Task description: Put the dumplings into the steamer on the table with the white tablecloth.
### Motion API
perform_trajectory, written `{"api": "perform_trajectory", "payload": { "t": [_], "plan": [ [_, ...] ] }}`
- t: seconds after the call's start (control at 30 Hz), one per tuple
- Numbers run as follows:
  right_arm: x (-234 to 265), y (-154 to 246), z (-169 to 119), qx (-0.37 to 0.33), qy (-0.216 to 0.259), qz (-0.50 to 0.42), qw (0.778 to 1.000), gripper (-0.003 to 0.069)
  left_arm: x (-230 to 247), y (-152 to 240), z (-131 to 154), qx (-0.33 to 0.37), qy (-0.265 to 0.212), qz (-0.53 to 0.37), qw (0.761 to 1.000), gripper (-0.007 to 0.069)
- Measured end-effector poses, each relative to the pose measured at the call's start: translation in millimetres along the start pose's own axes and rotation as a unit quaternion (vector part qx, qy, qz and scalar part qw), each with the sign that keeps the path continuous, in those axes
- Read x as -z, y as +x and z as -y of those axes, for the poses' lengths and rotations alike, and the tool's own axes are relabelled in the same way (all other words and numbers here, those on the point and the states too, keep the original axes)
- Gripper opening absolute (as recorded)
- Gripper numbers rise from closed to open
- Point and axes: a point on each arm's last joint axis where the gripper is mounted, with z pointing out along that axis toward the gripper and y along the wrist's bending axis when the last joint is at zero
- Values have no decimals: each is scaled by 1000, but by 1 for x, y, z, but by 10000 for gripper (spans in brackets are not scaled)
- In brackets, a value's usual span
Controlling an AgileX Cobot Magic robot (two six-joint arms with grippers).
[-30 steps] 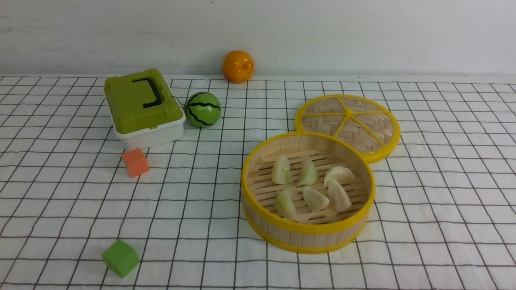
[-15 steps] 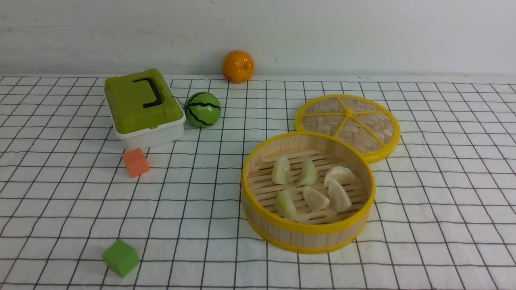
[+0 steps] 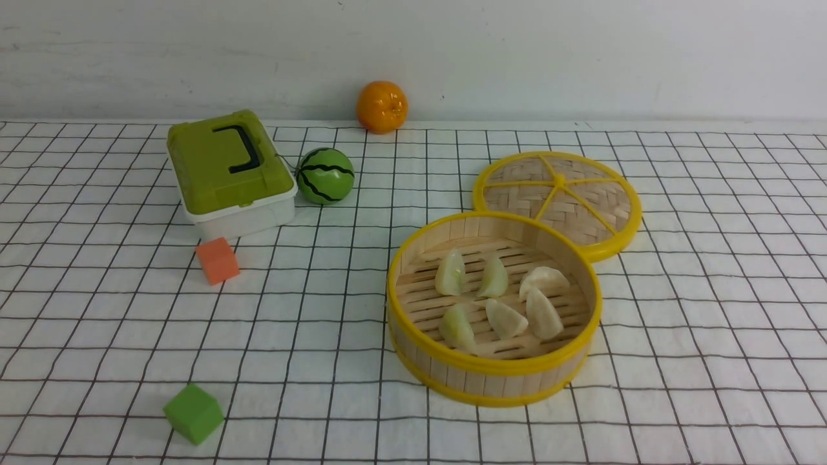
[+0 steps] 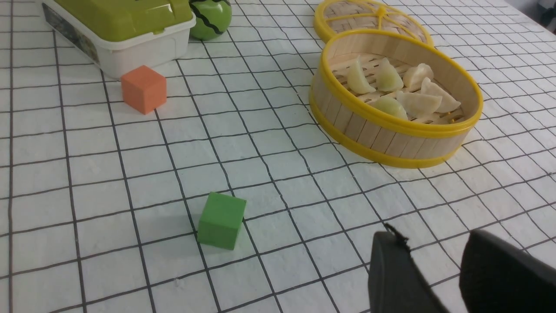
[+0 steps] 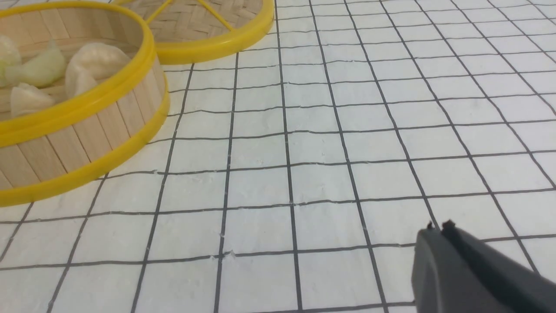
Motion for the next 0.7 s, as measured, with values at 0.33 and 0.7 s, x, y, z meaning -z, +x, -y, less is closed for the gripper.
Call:
{"api": "perform_trajectory", "payload": {
  "t": [0.33, 0.7],
  "plan": [
    [0, 0, 0, 0, 0, 0, 1000, -3, 0, 0, 0, 0, 0, 0, 1000, 237],
    [0, 0, 0, 0, 0, 0, 1000, 6, -7, 9, -1, -7, -3, -8, 1000, 237]
  ]
}}
